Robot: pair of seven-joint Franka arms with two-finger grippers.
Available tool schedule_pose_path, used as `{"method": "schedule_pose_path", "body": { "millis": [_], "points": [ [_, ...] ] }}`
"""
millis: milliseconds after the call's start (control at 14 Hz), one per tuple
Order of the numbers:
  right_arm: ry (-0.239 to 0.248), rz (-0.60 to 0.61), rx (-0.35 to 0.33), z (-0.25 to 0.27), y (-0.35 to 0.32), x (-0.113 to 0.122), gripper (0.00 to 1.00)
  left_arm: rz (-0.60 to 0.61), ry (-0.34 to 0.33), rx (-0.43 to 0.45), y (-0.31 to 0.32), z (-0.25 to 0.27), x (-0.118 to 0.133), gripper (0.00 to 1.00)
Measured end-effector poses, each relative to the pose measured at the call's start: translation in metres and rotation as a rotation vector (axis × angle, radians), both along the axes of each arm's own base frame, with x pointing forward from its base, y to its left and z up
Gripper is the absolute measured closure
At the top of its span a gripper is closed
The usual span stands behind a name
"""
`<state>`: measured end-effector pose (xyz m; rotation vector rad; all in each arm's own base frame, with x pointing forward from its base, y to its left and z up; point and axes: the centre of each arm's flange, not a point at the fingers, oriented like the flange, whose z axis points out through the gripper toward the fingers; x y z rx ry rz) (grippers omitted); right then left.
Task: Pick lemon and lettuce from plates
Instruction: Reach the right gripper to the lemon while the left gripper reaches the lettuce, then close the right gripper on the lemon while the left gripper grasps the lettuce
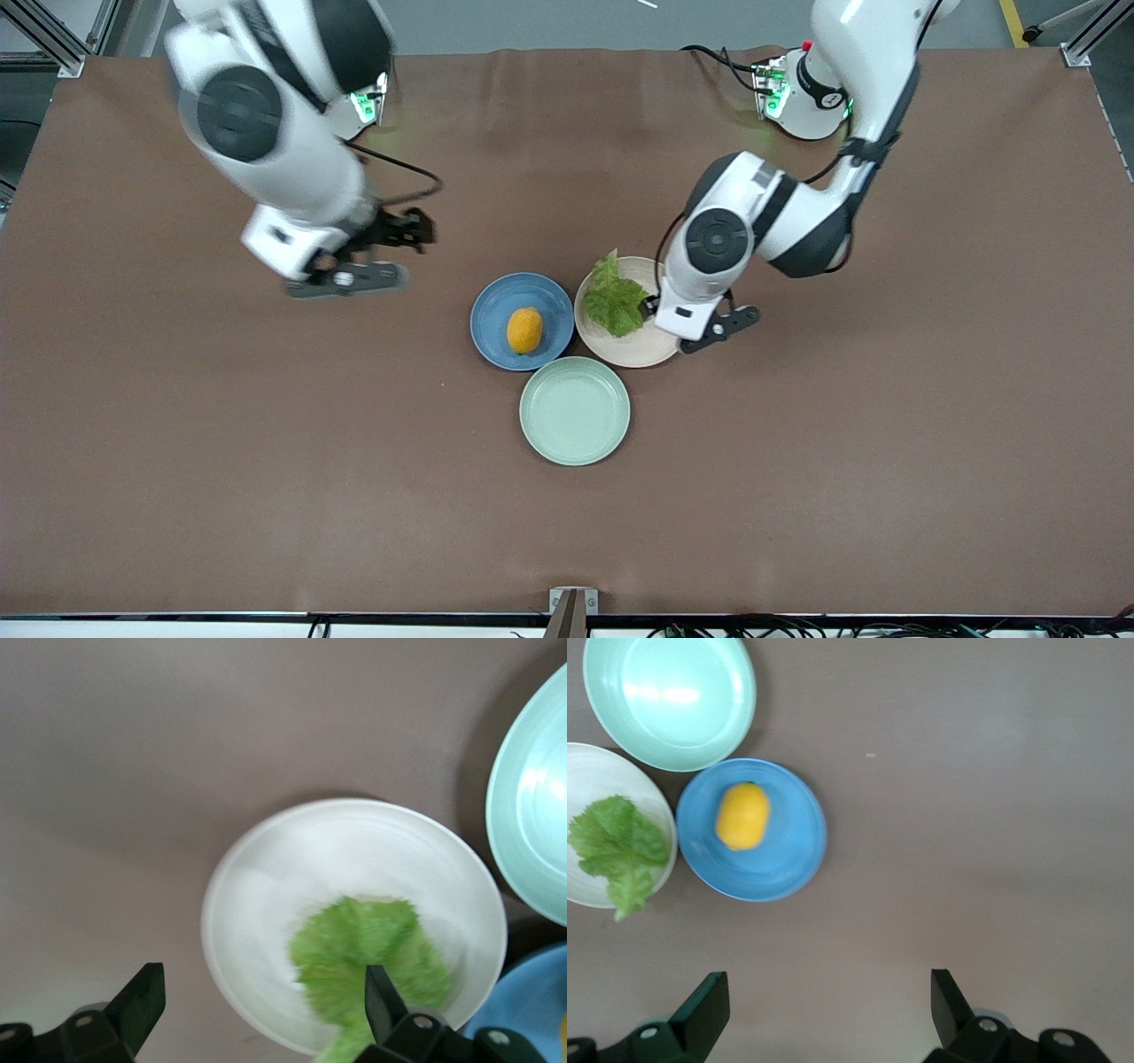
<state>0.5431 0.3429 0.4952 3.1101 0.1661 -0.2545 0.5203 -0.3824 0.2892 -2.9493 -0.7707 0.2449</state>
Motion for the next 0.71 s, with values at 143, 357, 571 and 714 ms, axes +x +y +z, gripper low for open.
{"method": "schedule_pose_path", "body": {
  "millis": [143, 357, 571, 714],
  "points": [
    [-0.038, -0.037, 0.019, -0.060, 0.056, -0.012, 0.00, 0.107, -0.019, 0.000, -0.025, -0.031, -0.011, 0.02],
    [-0.094, -0.090, 0.065, -0.151, 0.102, -0.032, 0.00, 0.193, -0.009, 0.018, -0.044, -0.070, -0.027, 0.15],
    [-0.103, -0.114, 0.071, -0.210, 0.109, -0.041, 0.00, 0.250, 0.010, 0.043, -0.056, -0.087, -0.041, 0.22],
    [-0.108, -0.140, 0.066, -0.229, 0.098, -0.030, 0.00, 0.272, 0.021, 0.049, -0.061, -0.092, -0.047, 0.28]
  ]
}}
